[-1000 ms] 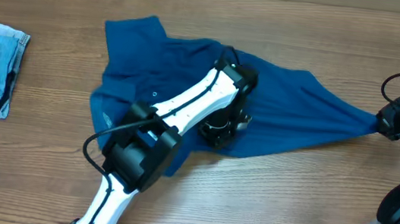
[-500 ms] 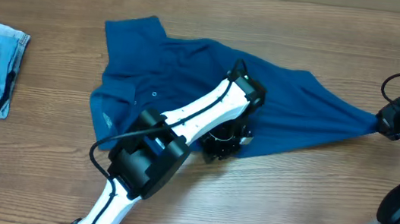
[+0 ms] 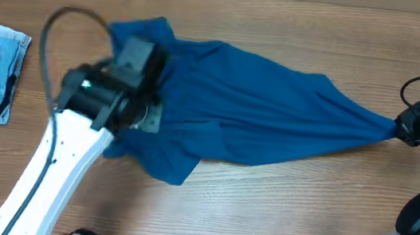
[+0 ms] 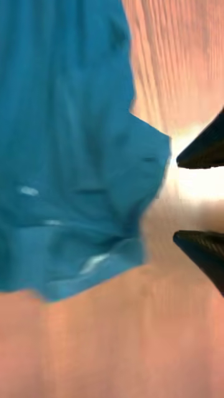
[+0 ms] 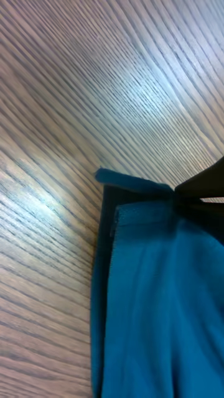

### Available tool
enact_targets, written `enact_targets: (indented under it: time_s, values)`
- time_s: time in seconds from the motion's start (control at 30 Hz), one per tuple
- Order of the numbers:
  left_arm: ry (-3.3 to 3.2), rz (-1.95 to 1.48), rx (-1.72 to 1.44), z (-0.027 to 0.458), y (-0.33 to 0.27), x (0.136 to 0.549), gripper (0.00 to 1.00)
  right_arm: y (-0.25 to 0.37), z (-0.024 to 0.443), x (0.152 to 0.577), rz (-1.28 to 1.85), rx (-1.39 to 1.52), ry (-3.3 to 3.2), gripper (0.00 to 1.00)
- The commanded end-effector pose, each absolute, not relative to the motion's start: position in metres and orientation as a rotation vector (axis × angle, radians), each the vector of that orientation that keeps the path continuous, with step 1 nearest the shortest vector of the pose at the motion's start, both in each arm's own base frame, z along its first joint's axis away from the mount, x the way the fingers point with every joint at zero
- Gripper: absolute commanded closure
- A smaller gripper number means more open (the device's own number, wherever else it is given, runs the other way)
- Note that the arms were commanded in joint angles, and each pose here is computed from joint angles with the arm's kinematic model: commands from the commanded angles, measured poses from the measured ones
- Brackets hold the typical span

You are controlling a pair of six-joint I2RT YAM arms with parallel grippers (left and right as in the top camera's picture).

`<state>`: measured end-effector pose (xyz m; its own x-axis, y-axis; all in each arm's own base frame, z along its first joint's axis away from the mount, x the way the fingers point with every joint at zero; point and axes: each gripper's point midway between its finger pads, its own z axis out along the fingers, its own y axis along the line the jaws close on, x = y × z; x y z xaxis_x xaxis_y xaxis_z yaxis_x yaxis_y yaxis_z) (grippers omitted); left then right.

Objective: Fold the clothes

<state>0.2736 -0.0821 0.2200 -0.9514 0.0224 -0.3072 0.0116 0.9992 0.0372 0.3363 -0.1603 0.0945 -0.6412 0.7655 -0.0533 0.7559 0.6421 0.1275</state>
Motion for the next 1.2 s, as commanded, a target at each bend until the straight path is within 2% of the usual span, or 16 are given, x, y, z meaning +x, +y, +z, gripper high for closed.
enact_targets:
  time_s: [0.0, 0.13, 0.23, 0.33, 0.53, 0.57, 0.7, 0.73, 0.77, 0.83, 0.97, 1.0, 1.03, 1.17]
  values:
    - [3.059, -0.049, -0.416, 0.13, -0.074, 0.242, 0.6, -0.166, 0.104, 0.34, 0.129, 1.277, 2.719, 0.95]
    - [3.08, -0.299, -0.6, 0.08, -0.073, 0.237, 0.5, -0.165, 0.104, 0.34, 0.129, 1.277, 2.719, 0.95]
    - [3.071, -0.406, -0.773, 0.048, -0.059, 0.226, 0.48, -0.164, 0.104, 0.341, 0.141, 1.275, 2.718, 0.94]
    - [3.023, -0.421, -0.792, 0.03, -0.052, 0.229, 0.36, -0.164, 0.104, 0.343, 0.156, 1.27, 2.711, 0.94]
    - [2.951, -0.445, -0.753, 0.012, -0.053, 0.238, 0.34, -0.164, 0.104, 0.343, 0.156, 1.27, 2.712, 0.94]
    - [2.95, -0.445, -0.752, 0.011, -0.053, 0.237, 0.36, -0.164, 0.104, 0.343, 0.156, 1.27, 2.711, 0.94]
    - [2.98, -0.425, -0.749, 0.01, -0.052, 0.23, 0.84, -0.163, 0.104, 0.343, 0.156, 1.271, 2.712, 0.94]
    - [2.985, -0.423, -0.724, 0.009, -0.052, 0.23, 0.92, -0.163, 0.104, 0.343, 0.156, 1.271, 2.712, 0.94]
    - [2.984, -0.418, -0.721, 0.009, -0.051, 0.23, 0.96, -0.163, 0.104, 0.343, 0.157, 1.27, 2.712, 0.94]
    - [2.982, -0.411, -0.72, 0.009, -0.05, 0.23, 0.96, -0.162, 0.104, 0.344, 0.173, 1.269, 2.712, 0.94]
    - [2.96, -0.342, -0.717, 0.008, -0.042, 0.235, 0.83, -0.161, 0.104, 0.344, 0.179, 1.269, 2.713, 0.94]
    - [2.953, -0.34, -0.715, 0.008, -0.042, 0.237, 0.67, -0.161, 0.104, 0.344, 0.18, 1.269, 2.714, 0.94]
    - [2.948, -0.342, -0.713, 0.008, -0.042, 0.238, 0.57, -0.161, 0.104, 0.344, 0.18, 1.269, 2.714, 0.94]
    - [2.935, -0.284, -0.713, 0.007, -0.035, 0.24, 0.55, -0.161, 0.104, 0.344, 0.18, 1.269, 2.713, 0.94]
